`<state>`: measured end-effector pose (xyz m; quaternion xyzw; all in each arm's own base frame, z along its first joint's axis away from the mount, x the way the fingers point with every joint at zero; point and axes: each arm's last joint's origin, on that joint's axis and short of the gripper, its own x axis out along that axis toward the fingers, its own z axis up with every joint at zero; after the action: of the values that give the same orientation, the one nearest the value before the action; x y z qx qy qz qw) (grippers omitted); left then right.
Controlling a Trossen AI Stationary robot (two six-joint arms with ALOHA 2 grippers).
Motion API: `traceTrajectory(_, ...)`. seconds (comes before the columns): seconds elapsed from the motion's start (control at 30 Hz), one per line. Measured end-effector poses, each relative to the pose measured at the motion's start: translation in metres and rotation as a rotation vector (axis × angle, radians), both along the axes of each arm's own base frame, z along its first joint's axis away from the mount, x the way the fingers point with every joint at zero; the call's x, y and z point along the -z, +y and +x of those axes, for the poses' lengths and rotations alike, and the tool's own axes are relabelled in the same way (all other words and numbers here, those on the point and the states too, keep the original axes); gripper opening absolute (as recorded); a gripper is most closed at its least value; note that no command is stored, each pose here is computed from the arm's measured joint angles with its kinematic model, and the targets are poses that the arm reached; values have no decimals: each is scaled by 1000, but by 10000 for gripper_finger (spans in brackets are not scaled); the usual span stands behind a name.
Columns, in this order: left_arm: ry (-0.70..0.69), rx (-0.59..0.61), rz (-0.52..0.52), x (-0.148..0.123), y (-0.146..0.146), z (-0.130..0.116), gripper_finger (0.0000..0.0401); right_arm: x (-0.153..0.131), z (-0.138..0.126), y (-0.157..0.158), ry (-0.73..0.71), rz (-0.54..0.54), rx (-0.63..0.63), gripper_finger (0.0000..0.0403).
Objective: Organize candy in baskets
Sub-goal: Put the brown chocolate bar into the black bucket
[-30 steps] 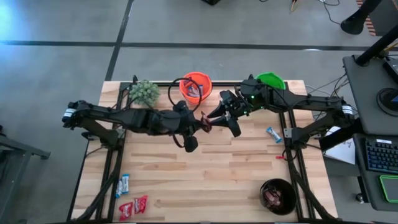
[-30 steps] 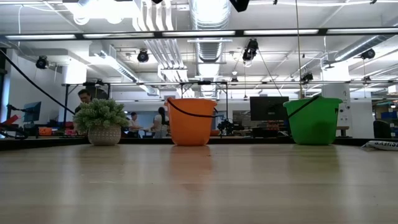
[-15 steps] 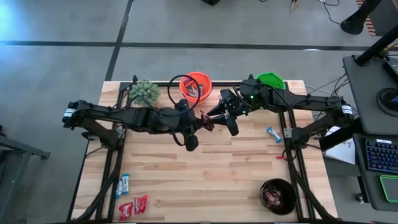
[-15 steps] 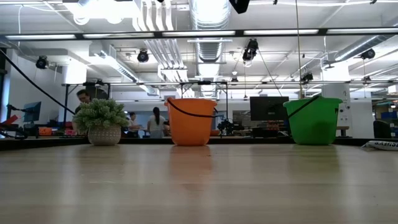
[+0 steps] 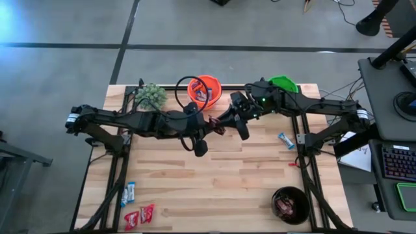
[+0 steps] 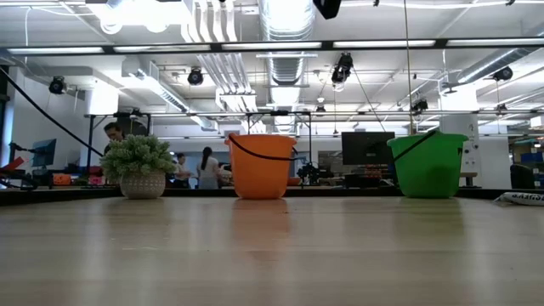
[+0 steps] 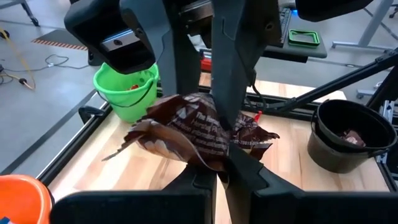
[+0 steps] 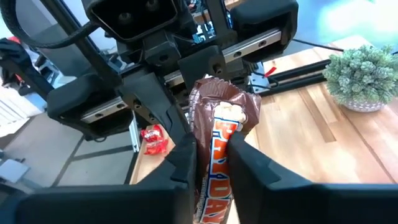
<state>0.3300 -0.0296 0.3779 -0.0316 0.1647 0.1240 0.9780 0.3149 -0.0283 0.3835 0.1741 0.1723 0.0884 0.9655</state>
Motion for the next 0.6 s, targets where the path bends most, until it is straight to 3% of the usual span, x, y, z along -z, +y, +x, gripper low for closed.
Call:
traceTrajectory(0.17,-2,-1,3,0,1,0,0,0,0,1,0,13,2,17)
traceTrajectory(0.6,-11,-6,4,-2,1,0,0,-5,0,2,-14,4,-3,9)
